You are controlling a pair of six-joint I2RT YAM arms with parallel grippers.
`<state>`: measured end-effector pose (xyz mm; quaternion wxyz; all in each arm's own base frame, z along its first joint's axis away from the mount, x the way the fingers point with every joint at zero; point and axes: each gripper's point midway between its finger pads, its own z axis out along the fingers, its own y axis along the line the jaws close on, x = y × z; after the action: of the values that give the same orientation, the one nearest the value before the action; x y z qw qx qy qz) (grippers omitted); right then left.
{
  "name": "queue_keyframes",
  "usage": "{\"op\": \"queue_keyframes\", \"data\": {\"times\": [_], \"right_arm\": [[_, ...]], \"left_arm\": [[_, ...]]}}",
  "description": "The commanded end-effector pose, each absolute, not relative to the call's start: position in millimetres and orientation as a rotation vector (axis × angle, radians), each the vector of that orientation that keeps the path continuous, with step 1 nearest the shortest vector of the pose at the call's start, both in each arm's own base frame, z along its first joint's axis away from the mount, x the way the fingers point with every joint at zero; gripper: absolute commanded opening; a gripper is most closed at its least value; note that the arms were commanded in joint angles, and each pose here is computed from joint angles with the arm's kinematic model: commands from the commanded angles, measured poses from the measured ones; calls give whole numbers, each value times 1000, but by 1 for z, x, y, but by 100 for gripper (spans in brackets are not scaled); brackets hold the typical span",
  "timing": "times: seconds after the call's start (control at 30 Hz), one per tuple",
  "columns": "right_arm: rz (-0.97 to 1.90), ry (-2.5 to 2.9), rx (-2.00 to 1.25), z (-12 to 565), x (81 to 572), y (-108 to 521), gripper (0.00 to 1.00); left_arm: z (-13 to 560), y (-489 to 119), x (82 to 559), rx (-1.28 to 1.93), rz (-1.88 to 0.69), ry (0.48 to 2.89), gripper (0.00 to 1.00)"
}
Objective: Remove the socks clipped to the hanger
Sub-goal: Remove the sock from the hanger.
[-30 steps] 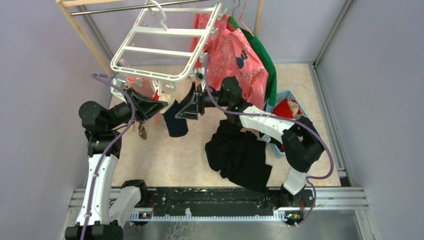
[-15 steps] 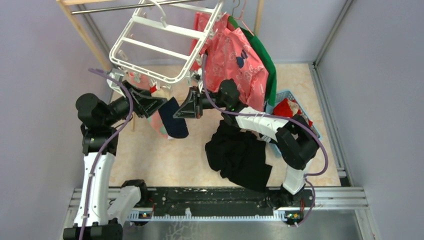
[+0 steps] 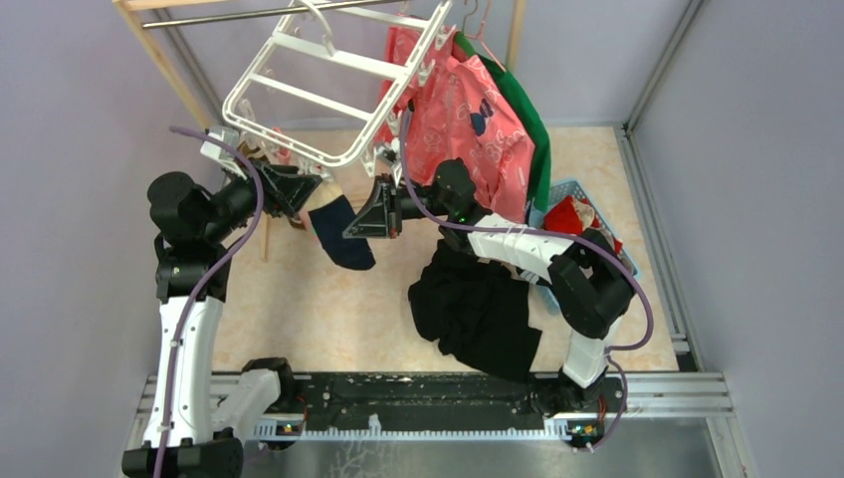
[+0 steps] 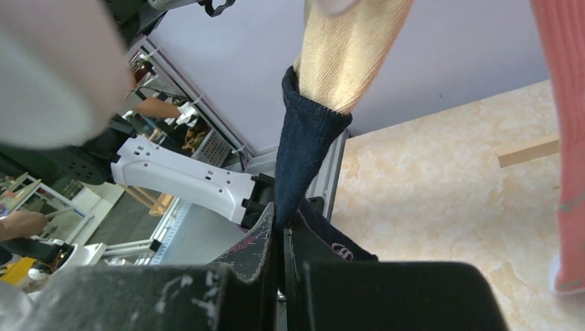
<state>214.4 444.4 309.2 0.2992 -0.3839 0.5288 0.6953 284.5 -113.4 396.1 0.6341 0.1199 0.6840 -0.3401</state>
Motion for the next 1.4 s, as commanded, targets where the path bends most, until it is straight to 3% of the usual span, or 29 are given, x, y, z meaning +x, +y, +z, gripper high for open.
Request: {"op": "queue_keyframes", "data": {"times": [0.0,1.0,1.2,1.37], "right_arm": [[1842,1296,-1068,330,208,449,0],[1816,1305,-1089,332,205,451,0],[1821,1310,-1095,331,204,453,0],[1816,1313,-1098,330,204,453,0]], "left_arm": [[409,-105,284,279,-685,1526,73],[409,-108,314,223,-740,1503,76],[407,-108,318,221,-735,1507,69],[409,-109,318,230,-740,1499,55]]}}
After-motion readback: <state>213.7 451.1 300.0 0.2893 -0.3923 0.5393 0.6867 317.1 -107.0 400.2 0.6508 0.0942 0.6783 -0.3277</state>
